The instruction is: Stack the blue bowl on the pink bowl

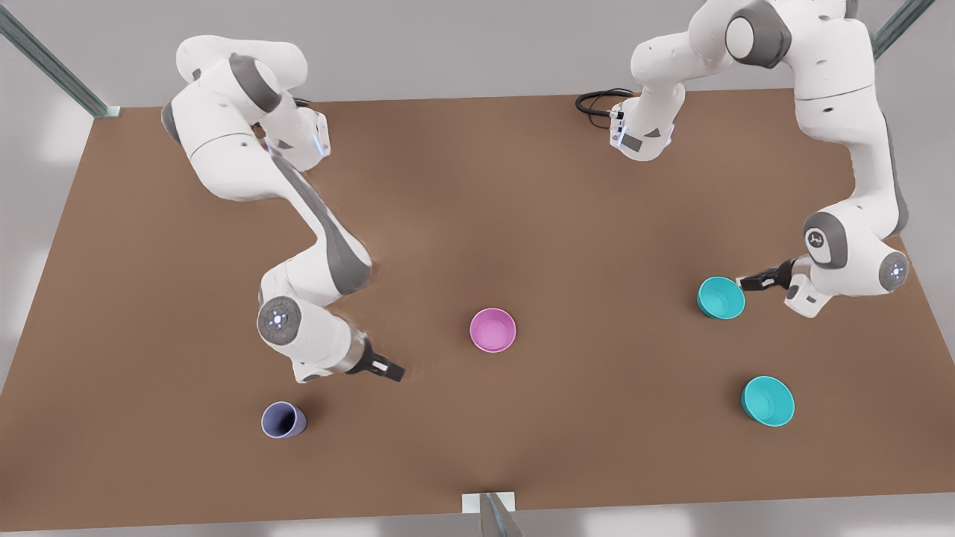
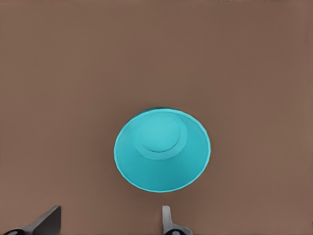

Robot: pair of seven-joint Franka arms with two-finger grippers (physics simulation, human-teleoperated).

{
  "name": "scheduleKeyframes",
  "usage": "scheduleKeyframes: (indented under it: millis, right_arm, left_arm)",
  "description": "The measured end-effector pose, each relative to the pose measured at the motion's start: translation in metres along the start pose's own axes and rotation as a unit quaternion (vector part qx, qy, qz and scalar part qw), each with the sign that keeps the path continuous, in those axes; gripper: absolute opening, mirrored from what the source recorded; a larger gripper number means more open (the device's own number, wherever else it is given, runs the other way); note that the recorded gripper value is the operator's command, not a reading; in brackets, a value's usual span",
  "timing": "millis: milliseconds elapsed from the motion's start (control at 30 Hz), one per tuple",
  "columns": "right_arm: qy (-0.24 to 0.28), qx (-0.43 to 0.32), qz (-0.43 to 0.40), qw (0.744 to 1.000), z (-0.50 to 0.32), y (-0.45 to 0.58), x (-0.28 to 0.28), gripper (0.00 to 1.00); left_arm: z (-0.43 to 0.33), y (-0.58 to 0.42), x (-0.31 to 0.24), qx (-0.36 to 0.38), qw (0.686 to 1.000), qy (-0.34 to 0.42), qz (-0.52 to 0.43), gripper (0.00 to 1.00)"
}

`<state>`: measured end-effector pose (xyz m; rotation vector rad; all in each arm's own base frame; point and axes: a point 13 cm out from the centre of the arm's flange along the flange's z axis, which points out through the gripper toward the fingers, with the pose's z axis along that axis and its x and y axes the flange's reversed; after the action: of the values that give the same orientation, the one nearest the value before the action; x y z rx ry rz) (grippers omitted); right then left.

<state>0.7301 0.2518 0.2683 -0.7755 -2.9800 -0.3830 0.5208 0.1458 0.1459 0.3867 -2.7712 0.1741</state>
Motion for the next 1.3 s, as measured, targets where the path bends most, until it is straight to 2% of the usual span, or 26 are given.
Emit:
scheduleKeyframes:
  millis: [67, 133, 200, 267, 467, 500, 533, 633, 867, 933, 1133, 1200, 1300]
  right_arm:
    - [-0.002, 0.048, 0.047, 0.998, -0.068, -0.133, -0.086, 1.0]
    - [-0.003, 0.094, 0.043, 0.995, -0.122, -0.22, -0.113, 1.0]
    - [-0.022, 0.12, 0.01, 0.993, -0.198, -0.249, -0.103, 1.0]
    - [-0.02, 0.143, -0.03, 0.989, -0.239, -0.254, -0.078, 1.0]
    - [0.042, 0.199, -0.118, 0.972, -0.249, -0.269, -0.036, 1.0]
    - [0.045, 0.235, -0.126, 0.963, -0.257, -0.278, 0.001, 1.0]
    - [0.047, 0.234, -0.131, 0.962, -0.266, -0.288, 0.033, 1.0]
    - [0.052, 0.189, -0.124, 0.973, -0.279, -0.313, 0.022, 1.0]
    - [0.064, 0.159, -0.199, 0.965, -0.273, -0.289, 0.024, 1.0]
    - [0.066, 0.158, -0.214, 0.962, -0.273, -0.288, 0.024, 1.0]
    - [0.07, 0.154, -0.245, 0.955, -0.273, -0.289, 0.023, 1.0]
    - [0.071, 0.154, -0.253, 0.952, -0.273, -0.289, 0.023, 1.0]
    - [0.073, 0.152, -0.265, 0.949, -0.274, -0.289, 0.023, 1.0]
  left_arm:
    - [0.005, -0.001, -0.016, 0.008, 0.999, -0.035, 0.009, 1.0]
    - [0.013, 0.012, -0.027, 0.011, 0.998, -0.056, 0.01, 1.0]
    - [0.029, 0.022, -0.028, 0.012, 0.998, -0.061, 0.015, 1.0]
    - [0.047, 0.026, -0.03, 0.01, 0.998, -0.058, 0.024, 1.0]
    - [0.086, 0.024, -0.033, 0.009, 0.997, -0.046, 0.057, 0.98]
    - [0.088, 0.023, -0.033, 0.008, 0.997, -0.046, 0.063, 0.67]
    - [0.088, 0.023, -0.033, 0.008, 0.997, -0.047, 0.068, 0.48]
    - [0.087, 0.022, -0.035, 0.009, 0.996, -0.051, 0.079, 0.21]
    - [0.078, 0.009, -0.037, 0.021, 0.994, -0.058, 0.091, 0.21]
    - [0.049, -0.032, -0.04, 0.015, 0.99, -0.074, 0.119, 0.21]
    - [-0.017, -0.342, -0.022, -0.001, 0.956, -0.113, 0.269, 0.21]
    - [-0.006, -0.434, 0.006, -0.001, 0.951, -0.102, 0.293, 0.21]
    - [0.019, -0.508, 0.044, -0.006, 0.954, -0.083, 0.288, 0.21]
